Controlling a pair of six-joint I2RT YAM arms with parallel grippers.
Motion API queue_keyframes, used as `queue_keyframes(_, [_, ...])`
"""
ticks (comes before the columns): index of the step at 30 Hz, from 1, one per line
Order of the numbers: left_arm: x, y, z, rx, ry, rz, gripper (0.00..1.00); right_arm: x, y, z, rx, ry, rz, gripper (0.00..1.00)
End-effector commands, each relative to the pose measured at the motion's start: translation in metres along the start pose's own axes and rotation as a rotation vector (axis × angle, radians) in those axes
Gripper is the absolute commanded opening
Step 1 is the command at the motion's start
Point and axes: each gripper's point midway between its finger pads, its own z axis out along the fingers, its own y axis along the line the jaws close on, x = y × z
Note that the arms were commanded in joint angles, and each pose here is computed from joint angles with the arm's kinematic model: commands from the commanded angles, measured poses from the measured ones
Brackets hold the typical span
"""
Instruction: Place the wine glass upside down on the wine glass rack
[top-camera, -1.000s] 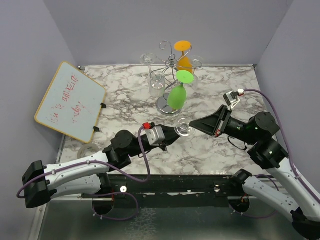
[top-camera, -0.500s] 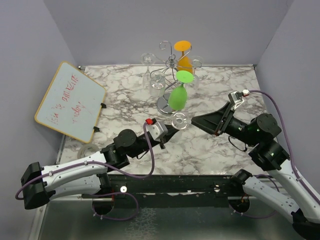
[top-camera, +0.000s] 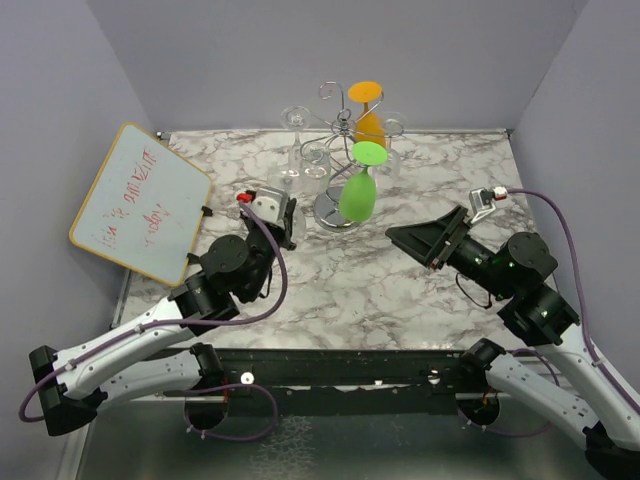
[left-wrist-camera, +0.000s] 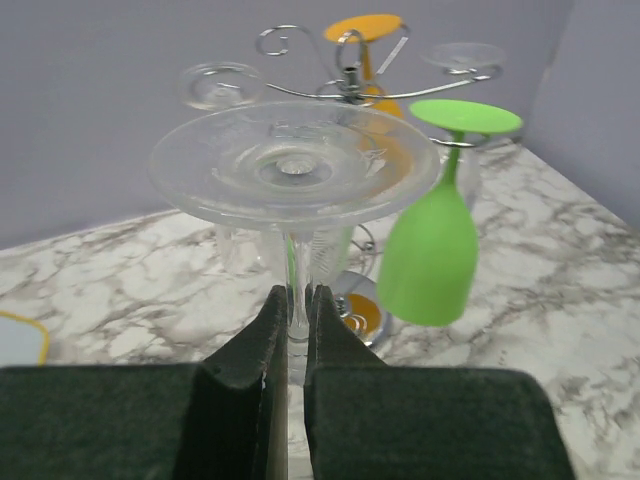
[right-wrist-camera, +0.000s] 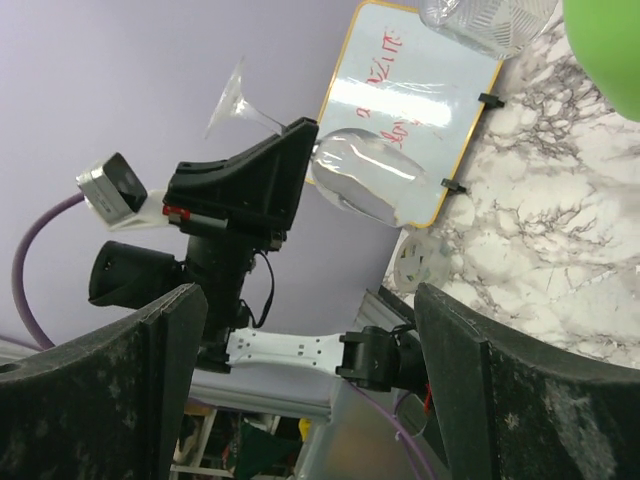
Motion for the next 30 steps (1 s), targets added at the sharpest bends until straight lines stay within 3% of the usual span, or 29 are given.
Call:
queue_keyframes(1, [-0.008, 0.061, 0.003, -0.306, 0.023, 0.0, 0.0, -0.005, -0.009, 0.0, 0.044, -0.032, -0.032, 0.89])
queue_keyframes(6, [-0.017, 0.105, 0.028, -0.426, 0.05, -0.071, 0.0, -0.007, -0.01, 0.001, 0.047, -0.04, -0.051, 0.88])
queue_keyframes(13, [-0.03, 0.152, 0.086, -0.385, 0.011, -0.122, 0.0, -0.012, -0.006, -0.002, 0.038, -0.064, -0.078, 0.88])
queue_keyframes(22, [-0.033, 0.189, 0.171, -0.07, -0.054, -0.07, 0.0, -0.026, -0.005, -0.011, 0.069, -0.129, -0.161, 0.88])
queue_keyframes(26, [-0.027, 0.176, 0.192, 0.211, -0.115, -0.029, 0.0, -0.035, 0.0, -0.01, 0.07, -0.157, -0.203, 0.88])
queue_keyframes(30, [-0.012, 0.171, 0.215, 0.375, -0.104, 0.032, 0.0, -0.041, 0.005, -0.009, 0.077, -0.171, -0.228, 0.88])
